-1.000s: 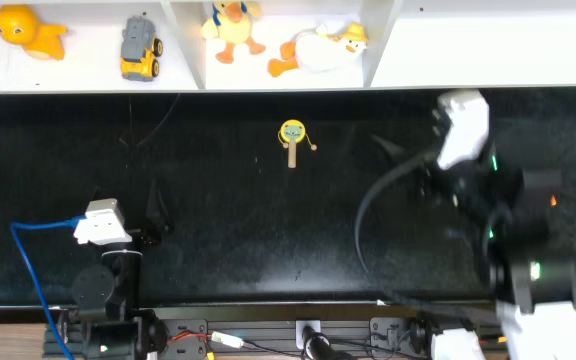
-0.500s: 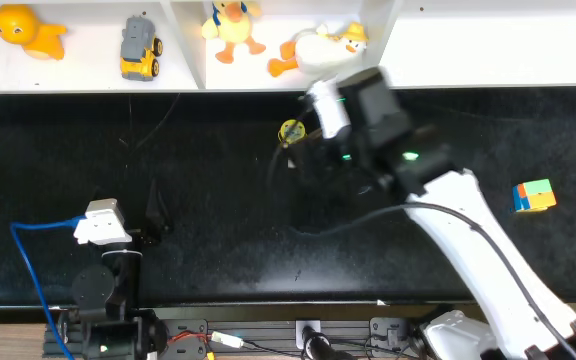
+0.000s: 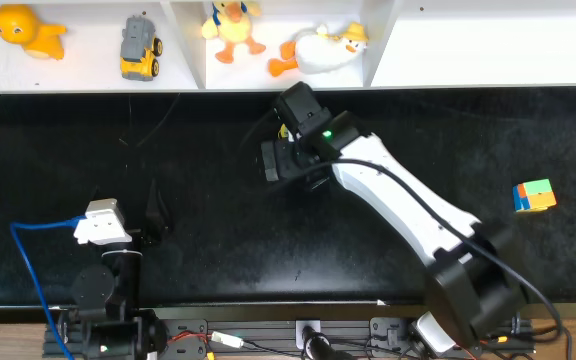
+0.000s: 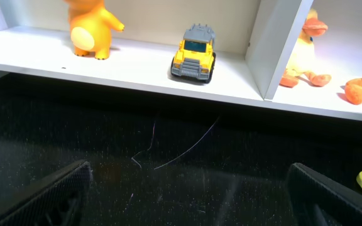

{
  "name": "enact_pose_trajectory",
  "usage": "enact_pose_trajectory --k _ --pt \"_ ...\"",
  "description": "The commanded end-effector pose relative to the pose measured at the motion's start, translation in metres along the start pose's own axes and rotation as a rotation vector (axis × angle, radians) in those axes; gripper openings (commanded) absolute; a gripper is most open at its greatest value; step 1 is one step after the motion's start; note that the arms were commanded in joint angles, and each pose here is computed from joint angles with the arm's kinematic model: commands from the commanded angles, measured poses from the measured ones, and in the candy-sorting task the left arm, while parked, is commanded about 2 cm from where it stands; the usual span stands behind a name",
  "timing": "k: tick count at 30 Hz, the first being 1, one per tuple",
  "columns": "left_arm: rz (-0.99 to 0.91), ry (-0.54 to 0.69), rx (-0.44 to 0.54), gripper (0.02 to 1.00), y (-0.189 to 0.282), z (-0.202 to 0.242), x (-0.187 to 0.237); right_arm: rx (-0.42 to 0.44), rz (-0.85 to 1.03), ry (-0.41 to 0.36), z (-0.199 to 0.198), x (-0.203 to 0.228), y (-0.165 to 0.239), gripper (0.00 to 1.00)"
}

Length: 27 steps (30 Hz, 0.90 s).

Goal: Store Toys

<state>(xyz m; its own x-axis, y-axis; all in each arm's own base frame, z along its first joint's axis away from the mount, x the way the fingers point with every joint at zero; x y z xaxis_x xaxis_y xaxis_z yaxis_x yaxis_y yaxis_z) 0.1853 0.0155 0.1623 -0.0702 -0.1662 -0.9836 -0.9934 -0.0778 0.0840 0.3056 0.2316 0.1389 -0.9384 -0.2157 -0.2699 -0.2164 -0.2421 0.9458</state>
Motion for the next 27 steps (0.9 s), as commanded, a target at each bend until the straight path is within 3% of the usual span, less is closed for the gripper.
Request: enact_pose_trajectory --k 1,11,18,27 --pt "-0.007 0.006 -0.001 0.996 0.000 0.000 0.001 0.002 0.006 -0.120 0.002 -0.007 -0.013 1.000" --pt "-0.007 0.007 -0.001 0.998 0.000 0.000 0.001 0.017 0.059 -0.146 -0.001 -0.003 -0.046 0.996" --pt "-0.007 0.006 0.000 0.998 0.000 0.000 0.001 0.032 0.100 -0.157 -0.004 0.002 -0.066 0.930" --pt "-0.007 0.007 -0.001 0.996 0.000 0.000 0.001 0.032 0.101 -0.156 -0.004 0.002 -0.071 0.457"
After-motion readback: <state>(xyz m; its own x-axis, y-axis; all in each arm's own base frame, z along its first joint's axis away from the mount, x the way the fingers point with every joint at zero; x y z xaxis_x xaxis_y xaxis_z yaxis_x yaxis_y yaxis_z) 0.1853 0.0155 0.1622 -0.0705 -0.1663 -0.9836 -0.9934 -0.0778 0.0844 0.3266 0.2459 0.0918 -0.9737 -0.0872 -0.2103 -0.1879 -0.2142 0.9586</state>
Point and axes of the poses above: each gripper's point midway between its finger pads, its own y axis back along the fingers, its own z axis along the line the jaws close on, x = y × z, the point moved 6 cm from there along y, back along the fingers, and after that the axes turned 2 degrees about y, right-handed, at the moved point
